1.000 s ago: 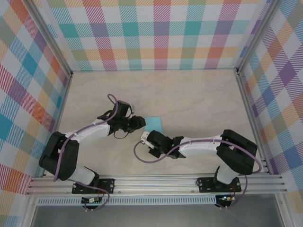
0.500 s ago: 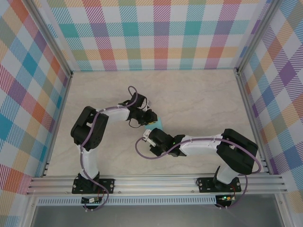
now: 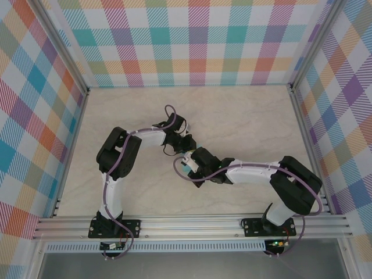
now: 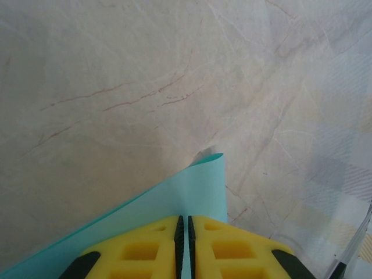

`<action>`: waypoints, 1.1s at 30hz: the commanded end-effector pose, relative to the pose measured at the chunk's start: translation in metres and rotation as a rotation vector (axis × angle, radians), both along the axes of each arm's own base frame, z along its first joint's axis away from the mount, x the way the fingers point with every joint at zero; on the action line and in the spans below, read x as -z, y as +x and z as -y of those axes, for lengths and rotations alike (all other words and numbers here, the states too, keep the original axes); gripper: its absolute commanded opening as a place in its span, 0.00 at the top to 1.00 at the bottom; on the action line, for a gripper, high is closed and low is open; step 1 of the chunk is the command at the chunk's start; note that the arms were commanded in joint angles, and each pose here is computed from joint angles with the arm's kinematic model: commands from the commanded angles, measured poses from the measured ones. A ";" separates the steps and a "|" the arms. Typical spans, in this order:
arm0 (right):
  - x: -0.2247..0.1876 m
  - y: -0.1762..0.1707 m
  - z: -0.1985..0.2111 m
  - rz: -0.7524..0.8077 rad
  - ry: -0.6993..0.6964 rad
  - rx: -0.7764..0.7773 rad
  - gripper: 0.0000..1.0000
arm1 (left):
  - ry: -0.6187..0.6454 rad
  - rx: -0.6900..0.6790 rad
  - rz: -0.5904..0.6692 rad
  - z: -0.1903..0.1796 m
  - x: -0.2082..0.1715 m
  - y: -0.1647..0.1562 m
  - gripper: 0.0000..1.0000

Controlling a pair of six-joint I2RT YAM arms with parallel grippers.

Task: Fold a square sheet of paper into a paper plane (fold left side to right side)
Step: Third fold the triangle at the center of the table.

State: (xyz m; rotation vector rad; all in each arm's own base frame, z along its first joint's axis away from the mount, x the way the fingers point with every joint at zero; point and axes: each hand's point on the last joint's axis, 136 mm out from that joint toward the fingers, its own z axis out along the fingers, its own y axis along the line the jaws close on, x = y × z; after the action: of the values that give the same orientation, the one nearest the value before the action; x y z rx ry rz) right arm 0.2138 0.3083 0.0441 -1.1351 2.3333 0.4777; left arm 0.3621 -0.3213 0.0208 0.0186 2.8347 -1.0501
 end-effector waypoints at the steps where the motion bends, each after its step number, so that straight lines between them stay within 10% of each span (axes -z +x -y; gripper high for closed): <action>1: -0.008 -0.004 0.001 -0.137 0.080 0.020 1.00 | 0.116 0.026 -0.076 -0.012 0.038 -0.023 0.87; 33: 0.019 0.048 0.036 -0.340 0.136 0.271 1.00 | 0.148 0.035 -0.093 -0.014 0.043 -0.029 0.90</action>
State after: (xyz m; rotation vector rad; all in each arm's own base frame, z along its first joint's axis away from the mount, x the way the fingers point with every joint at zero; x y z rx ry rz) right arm 0.2567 0.2708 0.0247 -0.7315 2.6287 0.7533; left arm 0.3617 -0.3208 0.0196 0.0454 2.8400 -1.0255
